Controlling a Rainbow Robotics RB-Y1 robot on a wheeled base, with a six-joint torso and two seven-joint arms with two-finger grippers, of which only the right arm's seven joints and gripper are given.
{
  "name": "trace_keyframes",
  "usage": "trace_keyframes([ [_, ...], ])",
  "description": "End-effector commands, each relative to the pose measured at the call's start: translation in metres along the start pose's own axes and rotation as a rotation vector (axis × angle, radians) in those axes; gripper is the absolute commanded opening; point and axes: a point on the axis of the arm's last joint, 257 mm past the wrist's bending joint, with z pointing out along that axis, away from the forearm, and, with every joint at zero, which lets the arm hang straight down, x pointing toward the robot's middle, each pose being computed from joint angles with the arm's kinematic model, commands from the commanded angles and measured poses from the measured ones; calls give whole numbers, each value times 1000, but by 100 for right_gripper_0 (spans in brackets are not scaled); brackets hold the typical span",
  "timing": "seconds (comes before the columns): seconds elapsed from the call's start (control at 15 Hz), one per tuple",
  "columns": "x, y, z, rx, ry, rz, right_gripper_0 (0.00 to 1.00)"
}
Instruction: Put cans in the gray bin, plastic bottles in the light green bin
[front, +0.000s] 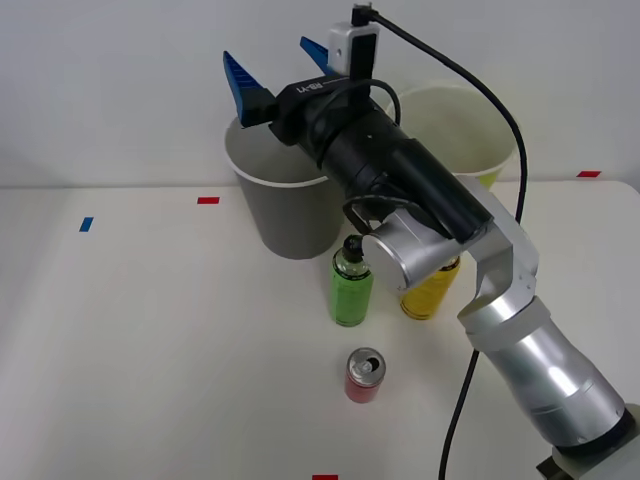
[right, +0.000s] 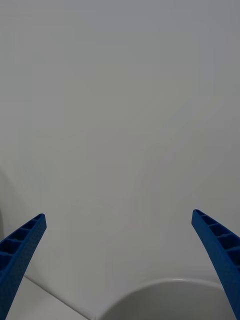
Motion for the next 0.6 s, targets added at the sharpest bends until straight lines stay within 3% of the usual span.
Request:
trace_keyframes([
  [0.07,-6,-13,-10,-2,-28,12,100],
  [0.6,-31,-39,-83,-19,-34,172,100],
])
